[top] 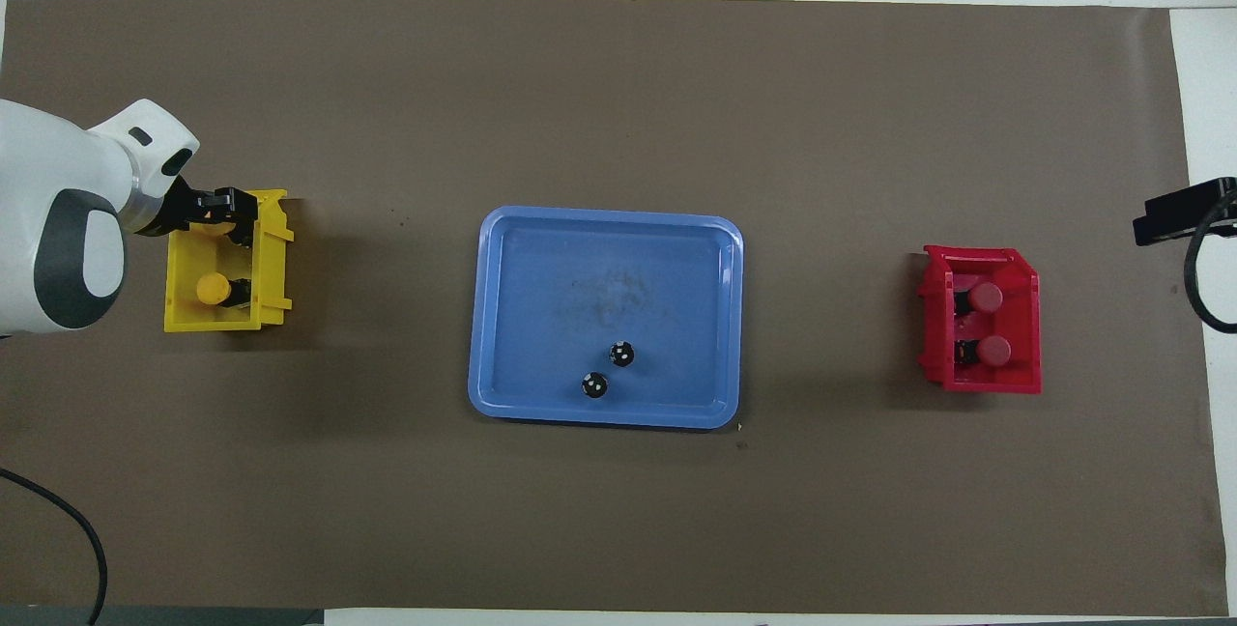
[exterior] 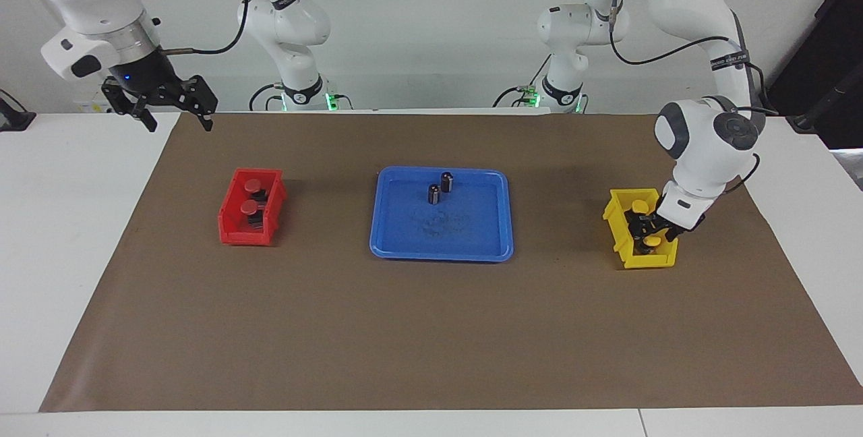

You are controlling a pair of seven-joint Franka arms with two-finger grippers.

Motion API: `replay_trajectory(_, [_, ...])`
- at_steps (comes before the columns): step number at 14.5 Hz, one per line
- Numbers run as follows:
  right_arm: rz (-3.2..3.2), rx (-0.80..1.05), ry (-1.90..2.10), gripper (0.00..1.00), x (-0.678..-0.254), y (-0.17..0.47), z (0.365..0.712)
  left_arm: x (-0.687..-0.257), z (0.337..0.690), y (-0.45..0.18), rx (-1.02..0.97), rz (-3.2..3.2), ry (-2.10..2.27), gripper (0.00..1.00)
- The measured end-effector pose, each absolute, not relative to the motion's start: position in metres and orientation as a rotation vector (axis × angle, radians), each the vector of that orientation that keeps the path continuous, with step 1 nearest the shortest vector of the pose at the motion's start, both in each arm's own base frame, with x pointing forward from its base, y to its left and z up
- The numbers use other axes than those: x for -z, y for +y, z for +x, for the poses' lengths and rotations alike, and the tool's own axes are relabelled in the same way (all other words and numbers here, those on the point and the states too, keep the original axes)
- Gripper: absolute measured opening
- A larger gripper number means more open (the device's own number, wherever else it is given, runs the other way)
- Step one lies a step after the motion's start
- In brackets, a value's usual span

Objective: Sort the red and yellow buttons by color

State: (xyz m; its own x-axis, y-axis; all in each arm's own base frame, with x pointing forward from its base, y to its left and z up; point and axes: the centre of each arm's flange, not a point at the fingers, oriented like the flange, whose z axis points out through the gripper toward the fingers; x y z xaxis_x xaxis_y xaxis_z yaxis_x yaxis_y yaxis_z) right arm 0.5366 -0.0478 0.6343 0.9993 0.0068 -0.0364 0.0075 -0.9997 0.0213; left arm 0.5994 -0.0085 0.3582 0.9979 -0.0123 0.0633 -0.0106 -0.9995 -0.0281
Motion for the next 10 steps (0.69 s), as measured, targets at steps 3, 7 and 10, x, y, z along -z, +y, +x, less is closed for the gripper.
replay_trajectory(3, [3.123,0.058,-0.012,1.0,-0.634,-0.057,0.535,-0.366,0.601,-0.008,0.08,-3.112,0.017,0.84])
replay_trajectory(7, [3.125,0.062,-0.03,1.0,-0.633,-0.062,0.535,-0.399,0.606,-0.008,-0.005,-3.111,0.012,0.85])
replay_trajectory(10, [3.125,0.066,-0.02,1.0,-0.631,-0.057,0.535,-0.457,0.608,-0.01,-0.102,-3.108,0.014,0.9])
